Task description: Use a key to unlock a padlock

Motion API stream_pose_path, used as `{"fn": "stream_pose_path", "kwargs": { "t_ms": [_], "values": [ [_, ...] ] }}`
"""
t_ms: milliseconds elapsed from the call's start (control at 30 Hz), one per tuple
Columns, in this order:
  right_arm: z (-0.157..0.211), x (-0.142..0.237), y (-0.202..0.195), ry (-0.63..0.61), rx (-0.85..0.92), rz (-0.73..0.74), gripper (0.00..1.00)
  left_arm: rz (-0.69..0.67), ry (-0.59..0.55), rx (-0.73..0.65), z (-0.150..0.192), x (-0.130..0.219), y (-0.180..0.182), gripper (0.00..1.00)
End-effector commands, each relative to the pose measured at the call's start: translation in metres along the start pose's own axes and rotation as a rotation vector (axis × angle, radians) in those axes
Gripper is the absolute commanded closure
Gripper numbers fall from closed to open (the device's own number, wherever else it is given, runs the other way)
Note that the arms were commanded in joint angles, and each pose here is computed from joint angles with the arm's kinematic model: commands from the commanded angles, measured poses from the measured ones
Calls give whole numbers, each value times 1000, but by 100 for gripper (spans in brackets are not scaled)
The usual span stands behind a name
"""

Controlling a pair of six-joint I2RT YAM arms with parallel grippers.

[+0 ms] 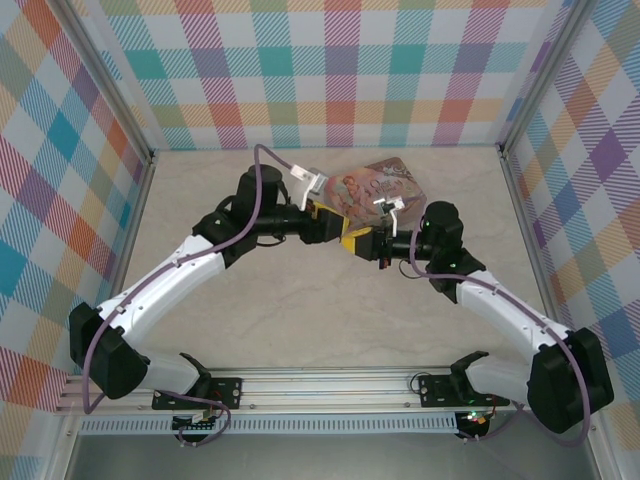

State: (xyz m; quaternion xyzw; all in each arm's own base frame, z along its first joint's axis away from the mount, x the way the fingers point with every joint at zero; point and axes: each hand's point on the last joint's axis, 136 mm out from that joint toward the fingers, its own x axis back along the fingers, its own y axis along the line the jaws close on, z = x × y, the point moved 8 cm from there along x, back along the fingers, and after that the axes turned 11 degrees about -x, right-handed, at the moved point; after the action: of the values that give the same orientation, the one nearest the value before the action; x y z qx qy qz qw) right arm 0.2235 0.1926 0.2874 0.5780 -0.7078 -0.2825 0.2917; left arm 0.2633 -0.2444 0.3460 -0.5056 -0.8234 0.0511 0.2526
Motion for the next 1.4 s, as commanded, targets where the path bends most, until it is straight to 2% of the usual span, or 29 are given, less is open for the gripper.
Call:
{"fn": "stream_pose_path", "kwargs": {
  "t_ms": [0,67,133,200,300,633,933,1167,1367],
  "values": [
    [11,8,-16,-20,-32,165,99,-198,-85,99,-16,18,30,29],
    [16,13,-25,-47,-57,250,99,-328,-43,151,-6,16,49,18],
    [21,20,-32,-78,-76,340,99,-442,-18,193,3,12,68,13],
    [25,27,-38,-116,-96,423,99,-541,-1,226,11,4,85,10],
    [28,37,-41,-161,-106,524,98,-606,41,276,21,-15,108,8],
    [44,60,-39,-249,-126,627,98,-615,169,430,51,-103,168,5],
    [59,70,-39,-278,-155,656,98,-598,207,483,68,-144,194,3],
    [60,72,-38,-275,-153,672,98,-628,273,485,90,-148,202,10],
    [59,72,-39,-269,-151,676,98,-668,310,520,113,-127,212,15]
  ]
}}
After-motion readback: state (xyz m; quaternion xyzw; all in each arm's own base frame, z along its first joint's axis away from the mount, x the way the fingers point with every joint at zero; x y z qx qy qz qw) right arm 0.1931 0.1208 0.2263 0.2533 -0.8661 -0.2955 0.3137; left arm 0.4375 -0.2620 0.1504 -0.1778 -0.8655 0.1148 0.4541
